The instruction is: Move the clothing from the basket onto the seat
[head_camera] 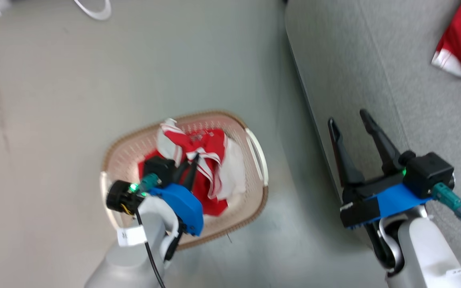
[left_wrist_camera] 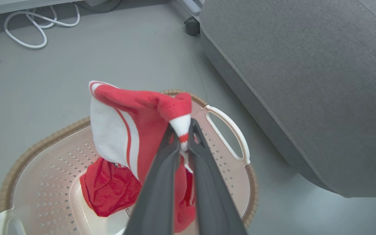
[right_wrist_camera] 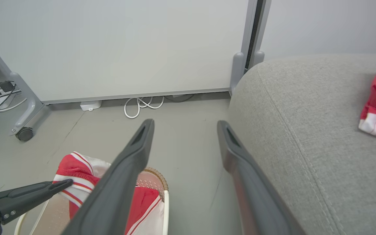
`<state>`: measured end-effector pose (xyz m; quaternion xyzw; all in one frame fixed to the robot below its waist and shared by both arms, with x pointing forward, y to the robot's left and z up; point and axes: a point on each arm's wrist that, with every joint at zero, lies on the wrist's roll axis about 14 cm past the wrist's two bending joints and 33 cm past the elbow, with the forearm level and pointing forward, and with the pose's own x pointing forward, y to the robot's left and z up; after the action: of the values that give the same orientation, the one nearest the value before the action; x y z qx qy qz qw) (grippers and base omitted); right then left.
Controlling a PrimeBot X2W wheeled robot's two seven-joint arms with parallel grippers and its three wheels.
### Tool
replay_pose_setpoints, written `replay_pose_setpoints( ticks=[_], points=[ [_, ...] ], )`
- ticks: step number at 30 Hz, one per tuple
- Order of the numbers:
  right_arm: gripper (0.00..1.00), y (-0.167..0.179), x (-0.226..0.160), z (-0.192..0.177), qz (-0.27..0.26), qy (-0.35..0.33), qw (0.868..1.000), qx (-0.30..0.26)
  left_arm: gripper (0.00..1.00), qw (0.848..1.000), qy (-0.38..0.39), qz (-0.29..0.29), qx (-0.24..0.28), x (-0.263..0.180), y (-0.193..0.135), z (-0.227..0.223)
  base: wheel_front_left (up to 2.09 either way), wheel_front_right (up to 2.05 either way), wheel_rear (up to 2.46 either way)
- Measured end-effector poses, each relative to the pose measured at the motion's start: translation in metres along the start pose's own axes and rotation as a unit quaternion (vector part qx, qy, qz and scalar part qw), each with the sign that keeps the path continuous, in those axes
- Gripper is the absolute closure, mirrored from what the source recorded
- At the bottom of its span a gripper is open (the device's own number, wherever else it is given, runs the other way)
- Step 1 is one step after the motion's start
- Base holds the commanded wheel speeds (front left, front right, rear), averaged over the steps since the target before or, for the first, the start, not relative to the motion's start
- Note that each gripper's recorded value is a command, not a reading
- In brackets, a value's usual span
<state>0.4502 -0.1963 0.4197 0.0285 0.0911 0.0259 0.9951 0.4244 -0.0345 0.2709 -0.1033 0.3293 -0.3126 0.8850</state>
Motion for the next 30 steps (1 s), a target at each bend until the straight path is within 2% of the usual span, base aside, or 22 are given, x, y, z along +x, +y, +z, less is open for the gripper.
replay_pose_setpoints(
  ticks=[8, 15, 30],
  points=[
    [0.00, 0.021, -0.033, 0.037, 0.024, -0.031, 0.999, 0.010, 1.00, 0.994, -0.094, -0.033, 0.045, -0.048, -0.048, 0.066, 0.00, 0.00, 0.00],
    [0.00, 0.039, -0.056, 0.058, 0.045, -0.053, 0.997, 0.018, 1.00, 0.981, -0.164, -0.055, 0.092, -0.086, -0.082, 0.111, 0.00, 0.00, 0.00],
    [0.00, 0.077, -0.073, 0.078, 0.093, -0.073, 0.993, 0.026, 1.00, 0.945, -0.272, -0.072, 0.165, -0.143, -0.121, 0.193, 0.00, 0.00, 0.00]
  ],
)
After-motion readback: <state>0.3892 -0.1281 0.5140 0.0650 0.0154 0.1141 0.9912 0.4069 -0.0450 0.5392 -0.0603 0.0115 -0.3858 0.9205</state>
